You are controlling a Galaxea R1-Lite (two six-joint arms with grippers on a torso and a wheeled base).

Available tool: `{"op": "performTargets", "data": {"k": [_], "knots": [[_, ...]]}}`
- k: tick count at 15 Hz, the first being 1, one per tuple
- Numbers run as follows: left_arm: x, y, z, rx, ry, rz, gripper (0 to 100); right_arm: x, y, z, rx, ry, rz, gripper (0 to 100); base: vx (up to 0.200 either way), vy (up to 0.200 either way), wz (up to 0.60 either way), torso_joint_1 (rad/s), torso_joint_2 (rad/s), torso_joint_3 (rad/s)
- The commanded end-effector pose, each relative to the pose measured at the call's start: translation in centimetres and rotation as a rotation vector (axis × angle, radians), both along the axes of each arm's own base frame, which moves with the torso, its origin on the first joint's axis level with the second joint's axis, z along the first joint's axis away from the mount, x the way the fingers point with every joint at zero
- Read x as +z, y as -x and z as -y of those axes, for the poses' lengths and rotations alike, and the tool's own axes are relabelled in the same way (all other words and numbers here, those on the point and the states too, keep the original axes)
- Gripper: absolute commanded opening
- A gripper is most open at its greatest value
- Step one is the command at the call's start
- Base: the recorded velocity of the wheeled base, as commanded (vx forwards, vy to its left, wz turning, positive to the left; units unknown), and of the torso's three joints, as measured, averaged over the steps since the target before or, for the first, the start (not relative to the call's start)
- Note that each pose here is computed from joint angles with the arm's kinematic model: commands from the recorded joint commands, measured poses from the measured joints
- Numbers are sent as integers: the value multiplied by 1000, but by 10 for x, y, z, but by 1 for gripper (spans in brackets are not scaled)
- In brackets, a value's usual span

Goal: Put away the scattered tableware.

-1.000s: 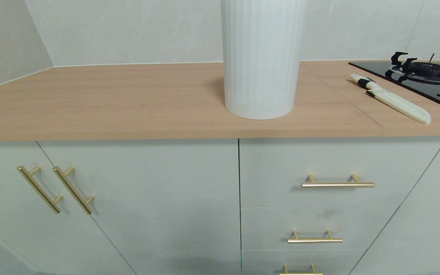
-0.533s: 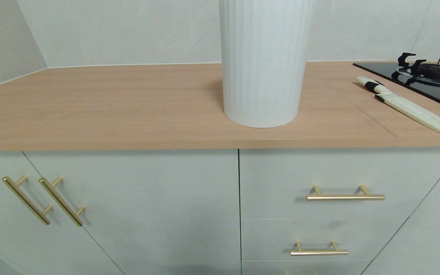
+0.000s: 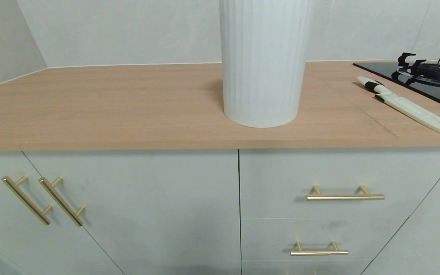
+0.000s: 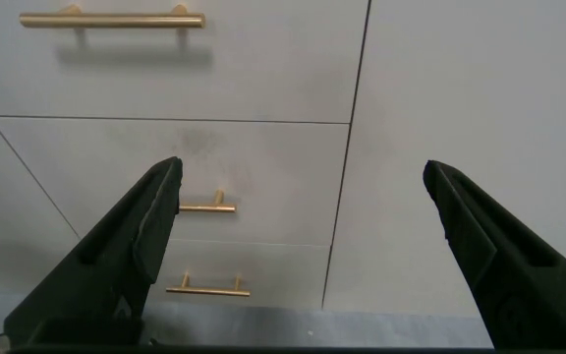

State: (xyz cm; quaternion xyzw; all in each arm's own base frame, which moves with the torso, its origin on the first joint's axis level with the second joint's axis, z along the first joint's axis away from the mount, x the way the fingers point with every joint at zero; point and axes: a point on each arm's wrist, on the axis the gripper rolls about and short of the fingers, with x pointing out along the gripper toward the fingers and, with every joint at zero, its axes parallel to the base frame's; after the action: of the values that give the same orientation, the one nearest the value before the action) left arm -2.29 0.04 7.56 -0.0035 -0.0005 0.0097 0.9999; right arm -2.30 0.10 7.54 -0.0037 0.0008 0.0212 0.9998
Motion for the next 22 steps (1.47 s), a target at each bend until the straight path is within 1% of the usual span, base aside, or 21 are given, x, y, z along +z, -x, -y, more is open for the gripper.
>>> {"op": "performTargets", "data": {"k": [1,5,9,22], "knots": [[0,0,0,1,1,-1,100,0,0,0,1,0,-1,100,0,0,0,0,0,0],[0,0,0,1,1,-1,100,0,0,0,1,0,-1,100,0,0,0,8,-29,-24],[0,0,0,1,-1,-1,100,0,0,0,1,0,-1,100,0,0,0,76,-256,-262],[0,0,0,1,1,-1,100,0,0,0,-1,0,-1,100,0,0,0,189,-495,-286]]}}
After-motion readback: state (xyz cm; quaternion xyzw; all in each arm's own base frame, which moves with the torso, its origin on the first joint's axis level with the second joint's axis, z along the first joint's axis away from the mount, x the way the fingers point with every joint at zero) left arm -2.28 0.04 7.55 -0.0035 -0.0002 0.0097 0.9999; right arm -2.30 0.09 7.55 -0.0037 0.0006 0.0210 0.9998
